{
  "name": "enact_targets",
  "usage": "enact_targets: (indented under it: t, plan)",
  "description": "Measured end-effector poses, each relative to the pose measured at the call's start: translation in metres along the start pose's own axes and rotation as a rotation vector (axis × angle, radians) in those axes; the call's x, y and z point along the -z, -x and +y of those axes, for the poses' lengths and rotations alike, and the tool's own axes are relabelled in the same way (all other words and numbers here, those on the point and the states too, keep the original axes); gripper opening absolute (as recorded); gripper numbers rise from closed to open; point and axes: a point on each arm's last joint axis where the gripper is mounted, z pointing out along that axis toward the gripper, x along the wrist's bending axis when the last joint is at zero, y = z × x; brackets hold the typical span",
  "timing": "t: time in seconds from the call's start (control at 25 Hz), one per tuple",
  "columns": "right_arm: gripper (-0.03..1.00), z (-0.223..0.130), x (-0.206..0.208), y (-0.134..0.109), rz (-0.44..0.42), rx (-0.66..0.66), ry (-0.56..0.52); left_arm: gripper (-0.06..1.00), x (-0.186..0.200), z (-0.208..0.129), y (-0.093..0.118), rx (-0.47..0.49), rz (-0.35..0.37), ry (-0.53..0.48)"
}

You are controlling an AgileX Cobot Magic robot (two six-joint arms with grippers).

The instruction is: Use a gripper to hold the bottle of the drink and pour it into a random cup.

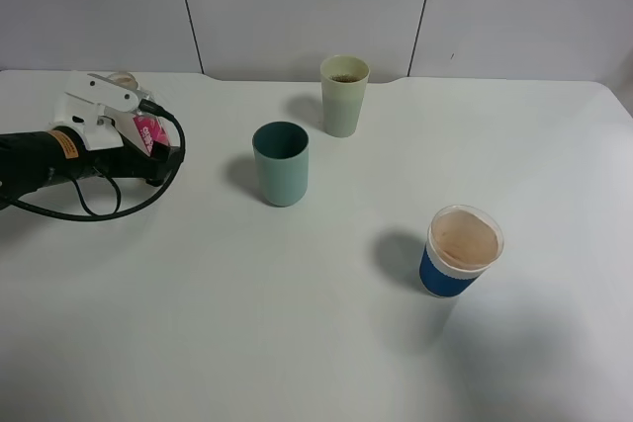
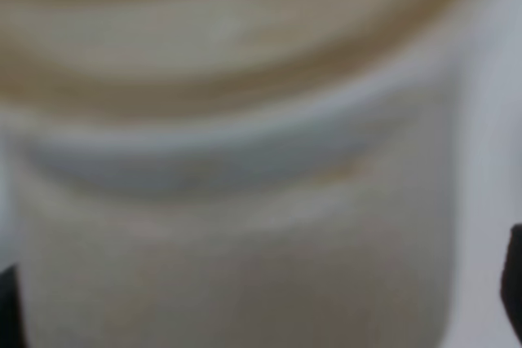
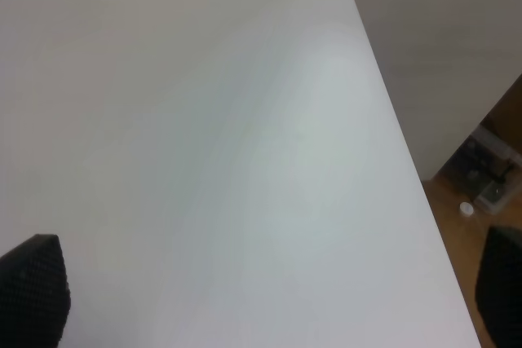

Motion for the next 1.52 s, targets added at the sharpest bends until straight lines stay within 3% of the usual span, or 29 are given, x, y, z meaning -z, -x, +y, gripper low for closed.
enact_targets:
  t: [0.28,0.52,0.92,1.12,1.36,1.52]
  plan:
    - [0.99,0.000,0.000,0.000,0.000,0.000,0.000,0.98,0.019,0.025,-0.003,0.005,0.037,0.017]
    - [0.99,0.000,0.000,0.000,0.000,0.000,0.000,0.98,0.056,0.056,-0.007,0.006,0.114,0.022]
    - [0.99,0.000,0.000,0.000,0.000,0.000,0.000,0.98,0.135,0.095,-0.005,0.020,0.234,0.046]
    - [0.99,0.000,0.000,0.000,0.000,0.000,0.000,0.98,0.175,0.104,0.000,0.086,0.274,0.082]
    - [0.99,0.000,0.000,0.000,0.000,0.000,0.000,0.98,0.213,0.108,0.005,0.130,0.307,0.043]
    - [0.99,0.000,0.000,0.000,0.000,0.000,0.000,0.98,0.258,0.125,0.009,0.153,0.346,0.021]
